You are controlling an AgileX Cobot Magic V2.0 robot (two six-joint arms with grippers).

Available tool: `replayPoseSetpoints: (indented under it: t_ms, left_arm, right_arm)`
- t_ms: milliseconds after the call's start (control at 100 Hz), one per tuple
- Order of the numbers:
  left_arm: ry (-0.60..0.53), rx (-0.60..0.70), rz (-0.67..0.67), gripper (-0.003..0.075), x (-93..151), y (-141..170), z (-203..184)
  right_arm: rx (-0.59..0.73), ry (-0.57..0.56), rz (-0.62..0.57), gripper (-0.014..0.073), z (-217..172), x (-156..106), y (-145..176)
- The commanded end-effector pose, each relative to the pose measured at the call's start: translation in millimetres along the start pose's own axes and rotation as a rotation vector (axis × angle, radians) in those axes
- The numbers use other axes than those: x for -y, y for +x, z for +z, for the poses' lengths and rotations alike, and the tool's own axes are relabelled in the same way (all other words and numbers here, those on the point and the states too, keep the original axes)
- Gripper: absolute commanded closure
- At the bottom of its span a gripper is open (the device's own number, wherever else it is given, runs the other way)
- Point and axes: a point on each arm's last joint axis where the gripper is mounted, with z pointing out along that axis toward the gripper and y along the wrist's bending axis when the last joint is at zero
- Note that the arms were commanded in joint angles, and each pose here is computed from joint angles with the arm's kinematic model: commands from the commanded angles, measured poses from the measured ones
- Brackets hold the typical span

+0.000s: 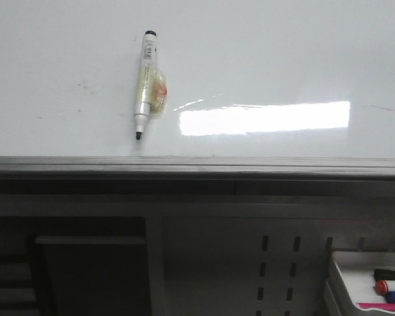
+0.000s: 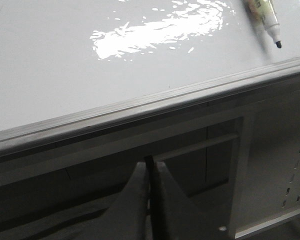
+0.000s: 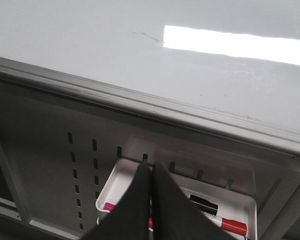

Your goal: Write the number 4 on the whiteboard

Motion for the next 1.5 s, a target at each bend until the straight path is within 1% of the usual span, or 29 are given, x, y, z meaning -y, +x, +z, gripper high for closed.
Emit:
replayPoseSetpoints:
  t_ms: [0, 890, 940, 990, 1020, 1050, 1080, 1090, 1120, 1160, 1180, 1200, 1230, 1260, 1280, 1300, 1310, 1330, 1380, 1410, 1450, 1490]
  left_arm:
    - [-0.016, 0.04, -0.015, 0.0741, -0.4, 5.6, 1.8]
    - [-0.016, 0.041, -0.013, 0.0741, -0.4, 5.6, 1.8]
    - [-0.022, 0.058, -0.011, 0.0741, -1.0, 4.0, 1.7]
    - [-0.027, 0.077, -0.012, 0.0741, -1.5, 2.4, 1.6]
    - [-0.03, 0.088, -0.015, 0.0741, -1.7, 1.3, 1.5]
    - [-0.032, 0.104, -0.024, 0.0741, -2.0, -0.1, 1.3]
    - [-0.029, 0.127, -0.061, 0.0741, -1.9, -2.2, 1.1]
    - [-0.026, 0.133, -0.079, 0.0741, -1.8, -2.7, 1.0]
    - [-0.024, 0.153, -0.111, 0.0741, -1.9, -4.4, 0.8]
    - [-0.013, 0.187, -0.201, 0.0741, -1.8, -7.4, 0.3]
    - [-0.008, 0.221, -0.283, 0.0741, -2.4, -10.3, -0.3]
    - [-0.001, 0.229, -0.325, 0.0741, -2.4, -11.0, -0.5]
    - [0.003, 0.267, -0.429, 0.0741, -3.8, -14.1, -1.3]
    - [0.008, 0.283, -0.493, 0.0741, -4.4, -15.2, -1.6]
    - [0.014, 0.3, -0.577, 0.0741, -5.3, -16.5, -2.1]
    - [0.016, 0.309, -0.618, 0.0741, -5.9, -17.1, -2.3]
    - [0.021, 0.319, -0.677, 0.0741, -6.5, -17.7, -2.5]
    - [0.019, 0.326, -0.696, 0.0741, -7.2, -18.2, -2.7]
    - [0.04, 0.336, -0.857, 0.0741, -7.9, -18.6, -2.9]
    - [0.052, 0.336, -0.925, 0.0741, -7.9, -18.6, -2.9]
    - [0.064, 0.336, -0.993, 0.0741, -7.9, -18.6, -2.9]
    - [0.061, 0.344, -1.006, 0.0741, -8.7, -19.4, -3.3]
  right_arm:
    - [0.016, 0.01, -0.013, 0.0659, 0.7, -0.2, 3.7]
    - [0.023, 0.011, -0.015, 0.0659, 0.7, -0.2, 3.1]
    - [0.055, 0.013, -0.023, 0.0659, 0.6, 0.0, 0.2]
    - [0.14, 0.01, -0.017, 0.0659, -0.1, -0.3, -7.5]
    - [0.194, 0.005, 0.004, 0.0659, -0.9, -0.7, -12.3]
    - [0.249, -0.005, 0.051, 0.0659, -2.0, -1.0, -17.2]
    - [0.313, -0.015, 0.121, 0.0659, -3.7, -0.8, -22.9]
    - [0.325, -0.014, 0.121, 0.0659, -4.0, -0.7, -23.9]
    - [0.37, -0.023, 0.204, 0.0659, -5.4, 0.2, -27.7]
    - [0.427, -0.026, 0.28, 0.0659, -7.4, 1.9, -32.3]
    - [0.447, -0.029, 0.345, 0.0659, -8.1, 3.1, -33.8]
    - [0.459, -0.032, 0.397, 0.0659, -8.6, 4.2, -34.6]
    - [0.463, -0.037, 0.462, 0.0659, -8.7, 5.1, -34.7]
    - [0.454, -0.043, 0.511, 0.0659, -8.3, 5.4, -33.9]
    - [0.438, -0.049, 0.534, 0.0659, -7.7, 4.9, -32.8]
    - [0.423, -0.054, 0.54, 0.0659, -7.2, 4.3, -31.6]
    - [0.42, -0.055, 0.54, 0.0659, -7.1, 4.2, -31.4]
    - [0.419, -0.055, 0.54, 0.0659, -7.0, 4.1, -31.3]
    - [0.414, -0.057, 0.541, 0.0659, -6.9, 3.9, -31.0]
    - [0.419, -0.056, 0.546, 0.0659, -7.0, 4.1, -31.3]
    - [0.44, -0.052, 0.566, 0.0659, -7.8, 5.4, -32.7]
    - [0.472, -0.045, 0.583, 0.0659, -9.4, 7.2, -35.9]
